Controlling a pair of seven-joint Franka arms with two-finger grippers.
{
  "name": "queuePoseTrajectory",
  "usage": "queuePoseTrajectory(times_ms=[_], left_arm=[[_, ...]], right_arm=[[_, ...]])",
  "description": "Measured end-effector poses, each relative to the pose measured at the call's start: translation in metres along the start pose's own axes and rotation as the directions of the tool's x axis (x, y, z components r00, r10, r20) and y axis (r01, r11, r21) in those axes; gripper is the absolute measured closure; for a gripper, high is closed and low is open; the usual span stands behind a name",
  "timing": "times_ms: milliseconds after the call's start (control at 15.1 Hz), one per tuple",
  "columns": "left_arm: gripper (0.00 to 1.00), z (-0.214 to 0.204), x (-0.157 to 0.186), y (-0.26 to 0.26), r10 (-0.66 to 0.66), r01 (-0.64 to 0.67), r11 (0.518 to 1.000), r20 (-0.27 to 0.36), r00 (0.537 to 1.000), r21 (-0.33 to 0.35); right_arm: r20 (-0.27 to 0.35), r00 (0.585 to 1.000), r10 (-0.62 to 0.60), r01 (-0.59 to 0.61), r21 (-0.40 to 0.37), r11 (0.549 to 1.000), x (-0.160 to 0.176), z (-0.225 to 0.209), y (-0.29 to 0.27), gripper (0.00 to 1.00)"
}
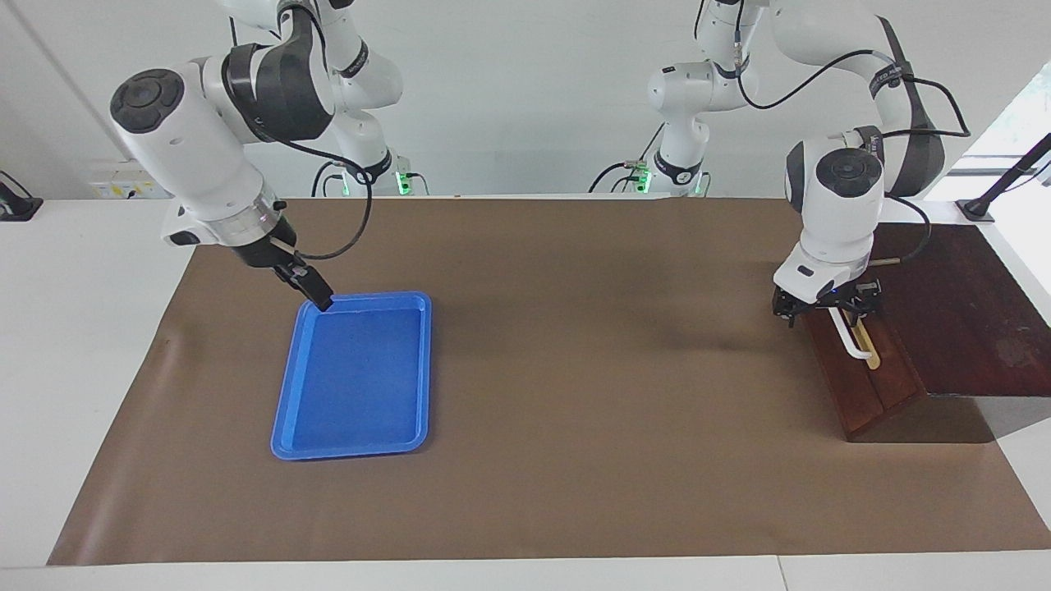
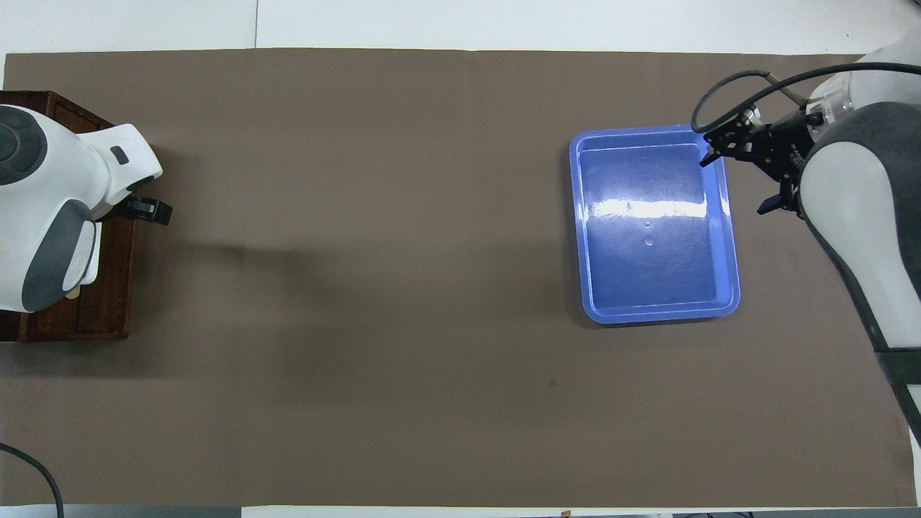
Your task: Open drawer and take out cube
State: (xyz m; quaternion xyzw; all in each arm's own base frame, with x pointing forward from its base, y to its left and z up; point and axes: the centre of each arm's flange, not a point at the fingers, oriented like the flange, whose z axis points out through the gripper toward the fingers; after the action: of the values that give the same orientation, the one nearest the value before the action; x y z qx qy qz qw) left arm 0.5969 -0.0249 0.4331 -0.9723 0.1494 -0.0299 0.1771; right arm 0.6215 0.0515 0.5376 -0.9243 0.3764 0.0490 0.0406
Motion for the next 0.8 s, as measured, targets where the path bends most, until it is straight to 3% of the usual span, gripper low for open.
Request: queuePoseTrajectory(times_ms=[199, 399, 664, 797], left_arm=[[0.00, 0.014, -0.005, -0.004, -0.001, 0.001, 1.000, -0.007, 1.000, 0.004], [0.00, 0.027, -0.010, -0.004, 0.000, 0.000, 1.000, -0.012, 1.000, -0.001], [0.00, 0.038, -0.014, -0.001, 0.006, -0.007, 1.000, -0.035, 0.999, -0.006], [0.00, 0.044, -0.016, -0.001, 0.007, -0.007, 1.000, -0.047, 0.999, -0.009]], right_arm=[[0.078, 0.977, 0.199, -0.203, 0.047, 0.978, -0.020, 0.012, -0.030, 0.03], [0.133, 0.922, 0.362, -0.373, 0.062, 0.926, -0.047, 0.020, -0.058, 0.04], [0.219, 0.825, 0.520, -0.543, 0.058, 0.837, -0.067, 0.036, -0.081, 0.04], [0.288, 0.756, 0.588, -0.624, 0.045, 0.780, -0.068, 0.044, -0.084, 0.04]])
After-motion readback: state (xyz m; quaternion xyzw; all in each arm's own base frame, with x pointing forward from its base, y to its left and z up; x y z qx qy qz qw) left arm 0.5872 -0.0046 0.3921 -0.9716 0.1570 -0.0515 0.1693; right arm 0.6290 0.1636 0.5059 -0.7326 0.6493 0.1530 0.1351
